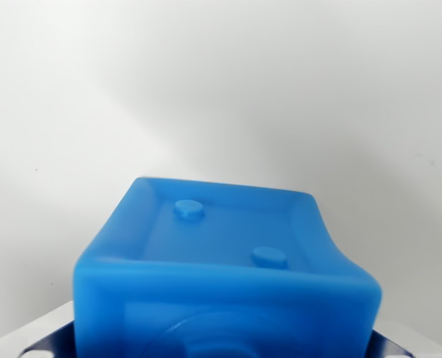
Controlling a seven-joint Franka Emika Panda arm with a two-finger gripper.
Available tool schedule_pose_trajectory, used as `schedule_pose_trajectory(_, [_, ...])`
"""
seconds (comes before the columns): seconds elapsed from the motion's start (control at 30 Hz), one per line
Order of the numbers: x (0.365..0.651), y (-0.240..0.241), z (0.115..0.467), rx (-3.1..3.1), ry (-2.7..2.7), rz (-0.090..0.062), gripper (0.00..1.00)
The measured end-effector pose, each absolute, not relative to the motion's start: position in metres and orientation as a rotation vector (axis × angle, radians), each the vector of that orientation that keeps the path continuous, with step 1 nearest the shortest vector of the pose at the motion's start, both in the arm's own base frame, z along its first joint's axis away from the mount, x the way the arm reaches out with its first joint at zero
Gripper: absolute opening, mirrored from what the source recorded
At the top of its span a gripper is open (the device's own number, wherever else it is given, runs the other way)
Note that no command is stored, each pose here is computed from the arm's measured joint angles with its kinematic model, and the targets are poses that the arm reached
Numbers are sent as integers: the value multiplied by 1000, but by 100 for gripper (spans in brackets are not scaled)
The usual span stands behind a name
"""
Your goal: Stack cube
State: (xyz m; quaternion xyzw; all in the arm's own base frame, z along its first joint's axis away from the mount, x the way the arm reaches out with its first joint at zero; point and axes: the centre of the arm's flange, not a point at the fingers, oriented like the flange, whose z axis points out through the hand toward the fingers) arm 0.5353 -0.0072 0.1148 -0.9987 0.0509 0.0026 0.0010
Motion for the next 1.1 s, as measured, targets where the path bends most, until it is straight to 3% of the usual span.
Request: schedule_pose_trajectory(1.1, [537, -7, 162, -3136, 159, 0, 0])
